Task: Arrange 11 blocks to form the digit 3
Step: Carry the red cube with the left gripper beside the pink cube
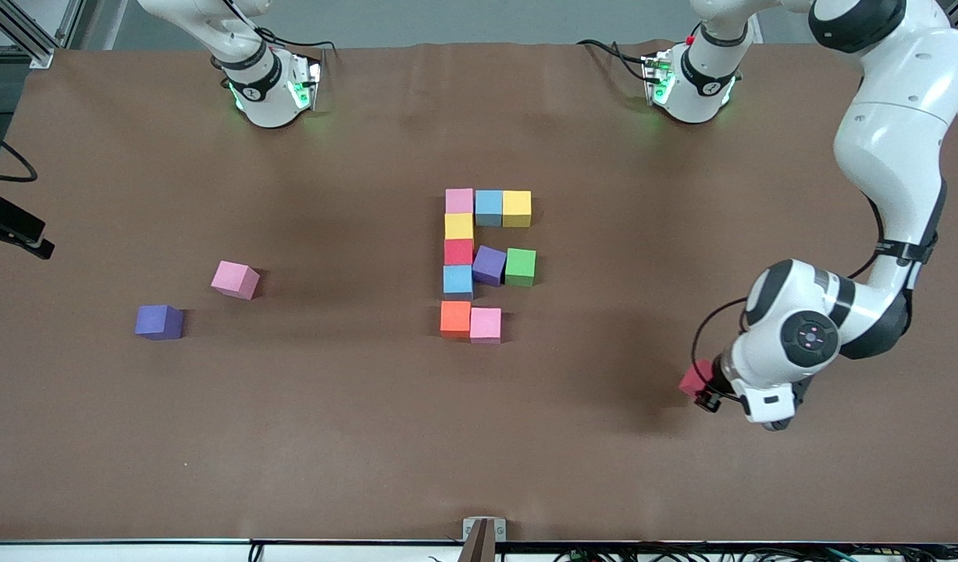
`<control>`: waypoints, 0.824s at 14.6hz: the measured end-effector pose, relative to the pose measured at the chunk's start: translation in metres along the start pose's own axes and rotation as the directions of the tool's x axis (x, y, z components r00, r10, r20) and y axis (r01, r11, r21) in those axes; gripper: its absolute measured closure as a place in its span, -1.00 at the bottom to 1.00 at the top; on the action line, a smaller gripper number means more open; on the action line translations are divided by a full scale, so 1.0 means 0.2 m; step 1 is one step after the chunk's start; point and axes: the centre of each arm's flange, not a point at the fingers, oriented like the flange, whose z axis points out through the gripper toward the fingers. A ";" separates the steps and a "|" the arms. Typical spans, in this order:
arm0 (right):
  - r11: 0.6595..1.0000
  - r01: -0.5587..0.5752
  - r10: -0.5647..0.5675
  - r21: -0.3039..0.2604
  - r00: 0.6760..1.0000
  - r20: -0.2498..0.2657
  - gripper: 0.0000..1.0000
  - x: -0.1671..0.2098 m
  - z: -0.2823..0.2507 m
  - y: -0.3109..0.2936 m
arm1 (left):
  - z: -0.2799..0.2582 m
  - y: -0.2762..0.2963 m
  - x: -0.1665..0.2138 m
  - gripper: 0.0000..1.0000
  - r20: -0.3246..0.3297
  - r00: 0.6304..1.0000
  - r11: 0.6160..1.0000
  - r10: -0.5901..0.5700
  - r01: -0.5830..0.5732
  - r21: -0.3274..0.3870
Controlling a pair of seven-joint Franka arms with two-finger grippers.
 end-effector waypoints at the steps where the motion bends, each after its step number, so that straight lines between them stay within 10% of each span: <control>1: 1.000 0.005 -0.005 0.002 1.000 0.010 -1.00 -0.02 -0.01 -0.02 | -0.06 0.04 -0.15 -0.14 0.013 0.999 0.999 -0.053 0.053 0.007; 12: 1.000 0.015 -0.015 0.004 1.000 -0.009 -1.00 0.00 -0.01 -0.04 | -0.03 0.15 -1.15 -0.14 -0.008 0.867 0.866 -0.497 0.497 0.058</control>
